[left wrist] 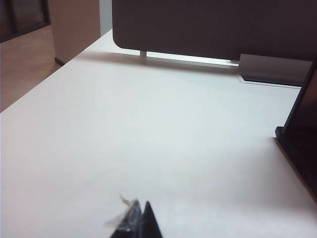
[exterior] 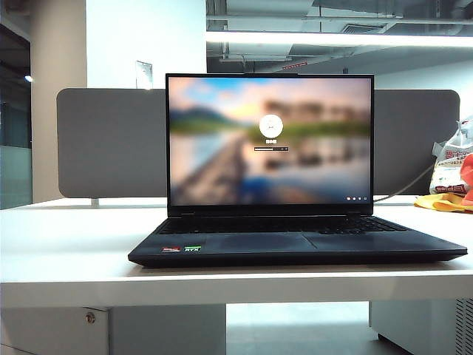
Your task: Open the lid of the laptop and use the keypad to enter the password "123".
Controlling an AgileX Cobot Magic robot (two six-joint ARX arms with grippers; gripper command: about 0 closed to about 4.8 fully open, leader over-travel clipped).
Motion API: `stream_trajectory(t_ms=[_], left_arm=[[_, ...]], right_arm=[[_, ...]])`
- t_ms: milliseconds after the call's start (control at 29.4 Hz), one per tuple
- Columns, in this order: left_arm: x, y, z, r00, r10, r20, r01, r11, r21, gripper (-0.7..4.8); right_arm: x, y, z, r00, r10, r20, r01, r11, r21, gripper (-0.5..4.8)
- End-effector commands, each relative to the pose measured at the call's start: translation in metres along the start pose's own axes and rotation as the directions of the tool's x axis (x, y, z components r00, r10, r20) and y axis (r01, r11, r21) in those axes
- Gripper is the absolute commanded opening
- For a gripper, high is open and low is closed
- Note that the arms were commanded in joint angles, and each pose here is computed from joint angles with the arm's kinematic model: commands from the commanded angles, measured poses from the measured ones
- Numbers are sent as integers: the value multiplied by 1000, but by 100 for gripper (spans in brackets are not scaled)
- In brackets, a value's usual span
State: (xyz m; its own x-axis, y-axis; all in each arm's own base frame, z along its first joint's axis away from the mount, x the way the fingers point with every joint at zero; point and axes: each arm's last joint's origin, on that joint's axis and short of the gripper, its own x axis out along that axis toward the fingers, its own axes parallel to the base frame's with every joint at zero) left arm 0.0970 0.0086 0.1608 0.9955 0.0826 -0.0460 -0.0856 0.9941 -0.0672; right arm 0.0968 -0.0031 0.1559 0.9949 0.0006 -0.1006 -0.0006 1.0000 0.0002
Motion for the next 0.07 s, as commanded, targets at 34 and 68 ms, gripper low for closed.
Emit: stream_trajectory(t_ms=[34,68], left_arm=[[0,0,0,1000,-4,5,4,1000,4,-6],[0,0,0,1000,-4,5,4,1000,4,-6]], right_arm=[[0,0,0,1000,0,11,0,1000,3,-8],[0,0,0,1000,0,11,0,1000,3,-8]])
